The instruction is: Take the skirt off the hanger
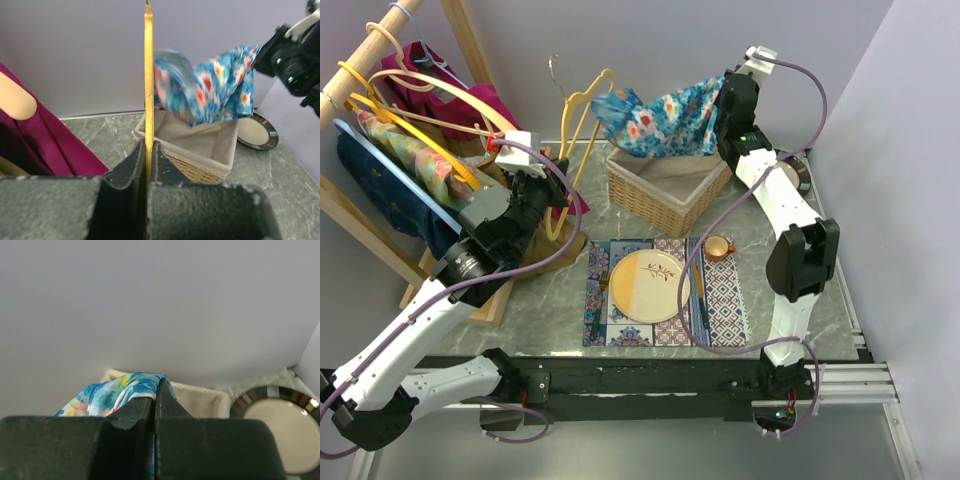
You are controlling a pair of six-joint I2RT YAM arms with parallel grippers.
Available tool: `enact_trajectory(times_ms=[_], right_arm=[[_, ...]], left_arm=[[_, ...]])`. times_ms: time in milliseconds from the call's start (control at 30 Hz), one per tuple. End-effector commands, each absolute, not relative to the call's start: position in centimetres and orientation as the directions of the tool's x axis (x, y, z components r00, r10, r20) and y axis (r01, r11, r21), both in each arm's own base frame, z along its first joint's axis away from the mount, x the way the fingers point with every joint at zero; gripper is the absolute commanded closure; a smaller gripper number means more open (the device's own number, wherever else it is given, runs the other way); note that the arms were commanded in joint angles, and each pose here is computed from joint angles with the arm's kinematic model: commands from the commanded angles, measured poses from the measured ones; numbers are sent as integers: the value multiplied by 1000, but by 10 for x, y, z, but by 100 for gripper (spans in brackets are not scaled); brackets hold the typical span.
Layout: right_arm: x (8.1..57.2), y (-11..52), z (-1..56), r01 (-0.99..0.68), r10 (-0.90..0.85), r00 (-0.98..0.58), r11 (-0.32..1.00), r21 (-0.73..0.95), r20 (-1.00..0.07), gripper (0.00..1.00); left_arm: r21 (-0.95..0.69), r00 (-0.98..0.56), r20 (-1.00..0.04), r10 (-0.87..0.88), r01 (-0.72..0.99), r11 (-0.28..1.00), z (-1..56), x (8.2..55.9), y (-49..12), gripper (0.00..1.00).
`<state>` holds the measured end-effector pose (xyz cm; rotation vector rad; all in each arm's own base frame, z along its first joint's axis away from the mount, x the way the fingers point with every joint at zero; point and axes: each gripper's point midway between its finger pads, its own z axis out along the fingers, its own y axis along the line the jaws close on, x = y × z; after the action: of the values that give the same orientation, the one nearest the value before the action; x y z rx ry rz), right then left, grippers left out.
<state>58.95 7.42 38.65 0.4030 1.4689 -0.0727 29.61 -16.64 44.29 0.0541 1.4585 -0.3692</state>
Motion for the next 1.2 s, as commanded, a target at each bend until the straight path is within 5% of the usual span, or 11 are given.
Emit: enact_trajectory(times_ms=[0, 267, 367, 467, 667, 833, 1000, 1167], right_arm=[[606, 63, 375, 302, 235, 104, 919, 256, -966, 100], [619, 80, 344, 234, 262, 27, 937, 261, -965, 100], [623, 90, 343, 190, 261, 2, 948, 257, -965, 92], [628, 96, 344, 162, 254, -5, 955, 250, -967, 100], [638, 76, 340, 270, 197, 19, 943, 194, -980, 100], [635, 108, 320, 154, 215, -37, 966, 207, -976, 98], [621, 172, 300, -71, 197, -170, 975, 211, -966, 67], [586, 181, 330, -92, 259, -203, 955, 281, -944, 22]], left_arm=[[-233, 161, -945, -283, 276, 933, 478, 290, -154, 99], [-231, 173, -944, -282, 265, 936, 479, 288, -149, 99], [-231, 174, -944, -282, 262, 937, 478, 288, -148, 99], [-232, 174, -943, -284, 265, 936, 478, 289, -148, 99], [-232, 171, -943, -285, 277, 932, 478, 288, -150, 99], [-230, 175, -943, -281, 265, 936, 478, 289, -147, 99], [-228, 179, -944, -276, 250, 941, 475, 292, -145, 99], [-251, 172, -943, -285, 192, 949, 474, 302, -142, 99]])
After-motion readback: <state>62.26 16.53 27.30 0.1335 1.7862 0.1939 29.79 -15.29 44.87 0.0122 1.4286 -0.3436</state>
